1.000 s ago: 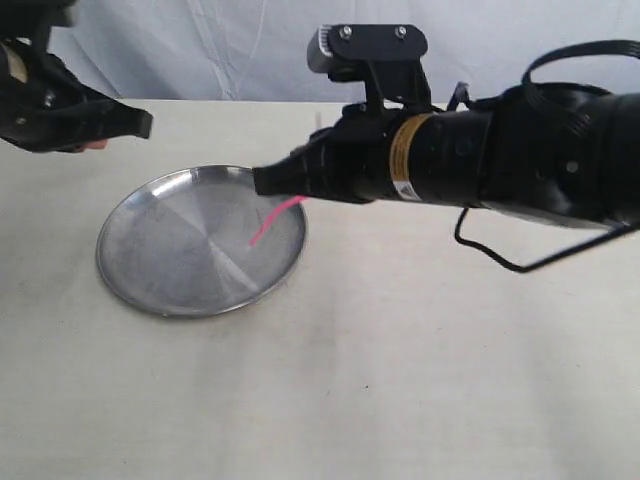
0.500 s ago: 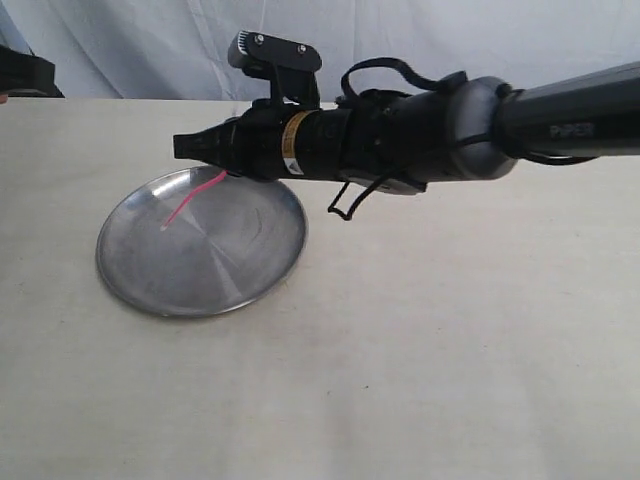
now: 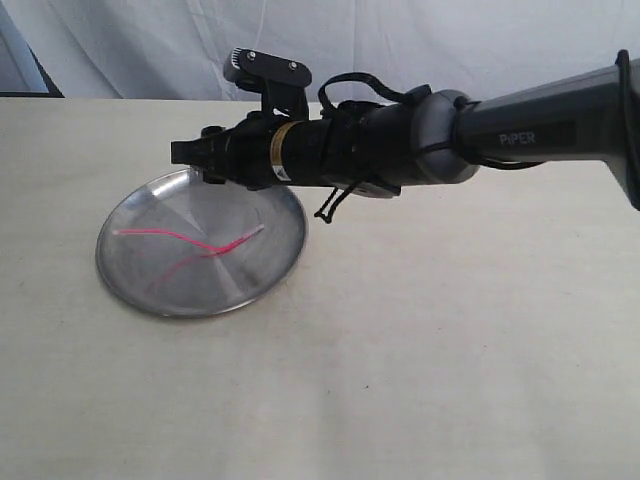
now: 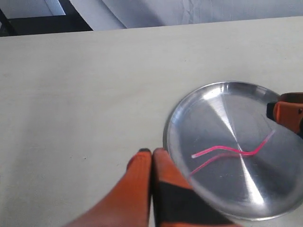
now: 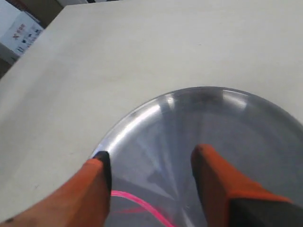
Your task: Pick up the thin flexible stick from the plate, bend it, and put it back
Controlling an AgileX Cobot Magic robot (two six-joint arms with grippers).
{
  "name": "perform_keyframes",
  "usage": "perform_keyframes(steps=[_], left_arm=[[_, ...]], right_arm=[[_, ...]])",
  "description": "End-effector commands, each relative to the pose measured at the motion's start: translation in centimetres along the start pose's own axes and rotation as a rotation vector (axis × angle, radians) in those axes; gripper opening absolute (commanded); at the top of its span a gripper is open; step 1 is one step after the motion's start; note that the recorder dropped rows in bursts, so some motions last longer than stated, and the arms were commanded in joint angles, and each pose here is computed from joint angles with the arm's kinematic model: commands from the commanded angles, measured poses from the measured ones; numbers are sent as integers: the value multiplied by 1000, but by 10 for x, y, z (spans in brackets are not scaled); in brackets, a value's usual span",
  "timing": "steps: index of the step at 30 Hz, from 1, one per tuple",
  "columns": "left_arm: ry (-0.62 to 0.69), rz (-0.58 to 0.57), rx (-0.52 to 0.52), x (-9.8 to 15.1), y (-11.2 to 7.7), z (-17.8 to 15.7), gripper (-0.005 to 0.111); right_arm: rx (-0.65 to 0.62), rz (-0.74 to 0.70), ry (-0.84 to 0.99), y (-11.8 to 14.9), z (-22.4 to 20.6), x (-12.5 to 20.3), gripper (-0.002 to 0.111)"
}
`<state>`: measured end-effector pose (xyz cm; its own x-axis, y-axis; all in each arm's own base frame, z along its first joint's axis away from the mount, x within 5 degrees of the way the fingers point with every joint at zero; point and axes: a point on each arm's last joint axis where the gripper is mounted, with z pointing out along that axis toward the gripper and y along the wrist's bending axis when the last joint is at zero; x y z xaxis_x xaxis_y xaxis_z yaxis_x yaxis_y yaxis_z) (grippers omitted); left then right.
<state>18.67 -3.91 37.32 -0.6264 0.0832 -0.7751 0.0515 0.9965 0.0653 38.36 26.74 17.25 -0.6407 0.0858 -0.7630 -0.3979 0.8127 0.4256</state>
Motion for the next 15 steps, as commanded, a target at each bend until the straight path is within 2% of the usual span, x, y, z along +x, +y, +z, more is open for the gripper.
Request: perform_keyframes(steps=[1,4,6,9,10,12,15], left_arm=[[-2,-8,-20,2,5,-9,0],[5,-11,-26,4,7,-13,0],[-1,-13,-28,5,8,-17,0],[-55,-16,-14,10,10,-25,0],[-76,-20,-7,12,11,-29,0],[-131,-29,15,19,13,-38,0],[-215,-51,59,33,15,-51,0]], right_arm=[[160,-82,12,-12,-15,-18,52],[253,-160,11,-13,-32,-31,49],[320,-220,10,-13,-46,-41,40],[418,-272,-6,-9,-75,-60,7],[448,-272,-12,-7,-86,-66,0],[524,-285,7,-4,-112,-76,0],[543,-304,107,4,-147,-81,-1]])
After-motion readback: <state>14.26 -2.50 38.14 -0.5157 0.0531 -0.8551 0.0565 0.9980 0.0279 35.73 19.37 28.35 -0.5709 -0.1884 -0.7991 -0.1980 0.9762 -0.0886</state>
